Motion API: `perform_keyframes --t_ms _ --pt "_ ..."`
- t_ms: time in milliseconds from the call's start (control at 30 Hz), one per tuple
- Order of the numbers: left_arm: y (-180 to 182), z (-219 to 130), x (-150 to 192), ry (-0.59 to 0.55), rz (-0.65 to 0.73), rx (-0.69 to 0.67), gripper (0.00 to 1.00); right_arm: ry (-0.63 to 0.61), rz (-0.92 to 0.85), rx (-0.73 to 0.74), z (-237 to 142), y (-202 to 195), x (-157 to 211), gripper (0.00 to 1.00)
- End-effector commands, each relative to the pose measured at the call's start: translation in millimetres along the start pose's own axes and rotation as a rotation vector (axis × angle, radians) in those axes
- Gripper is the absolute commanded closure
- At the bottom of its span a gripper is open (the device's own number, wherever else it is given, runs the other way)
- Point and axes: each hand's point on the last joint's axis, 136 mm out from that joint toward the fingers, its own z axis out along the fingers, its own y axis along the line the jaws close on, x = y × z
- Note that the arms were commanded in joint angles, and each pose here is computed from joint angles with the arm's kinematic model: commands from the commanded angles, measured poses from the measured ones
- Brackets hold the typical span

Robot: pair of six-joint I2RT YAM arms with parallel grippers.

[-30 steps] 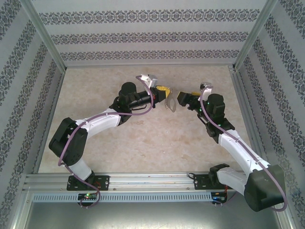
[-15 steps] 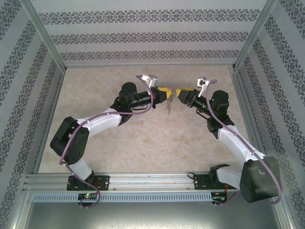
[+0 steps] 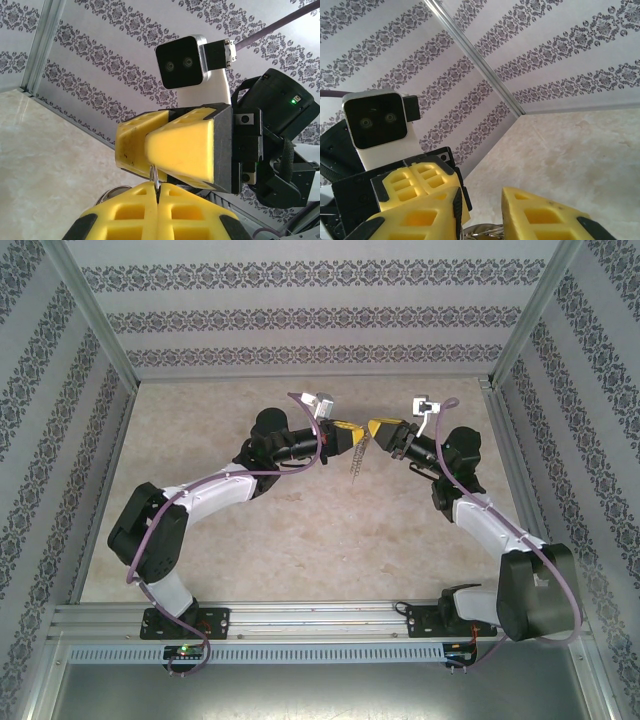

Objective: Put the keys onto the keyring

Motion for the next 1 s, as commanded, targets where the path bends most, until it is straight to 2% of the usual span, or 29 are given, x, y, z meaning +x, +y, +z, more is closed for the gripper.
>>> perform_keyframes --t_ms 0,433,967 --pt "-26 6 -22 -0.044 0.052 0.093 1.00 0.012 -0.037 -0.080 2 18 -6 0.72" --pt "-26 9 -27 -0.058 0.045 0.100 1.00 0.048 -0.027 -0.103 1 20 3 0.77" --pt "-24 10 -28 -0.063 0.044 0.092 1.00 0.064 -0.024 -0.114 -4 22 13 0.67"
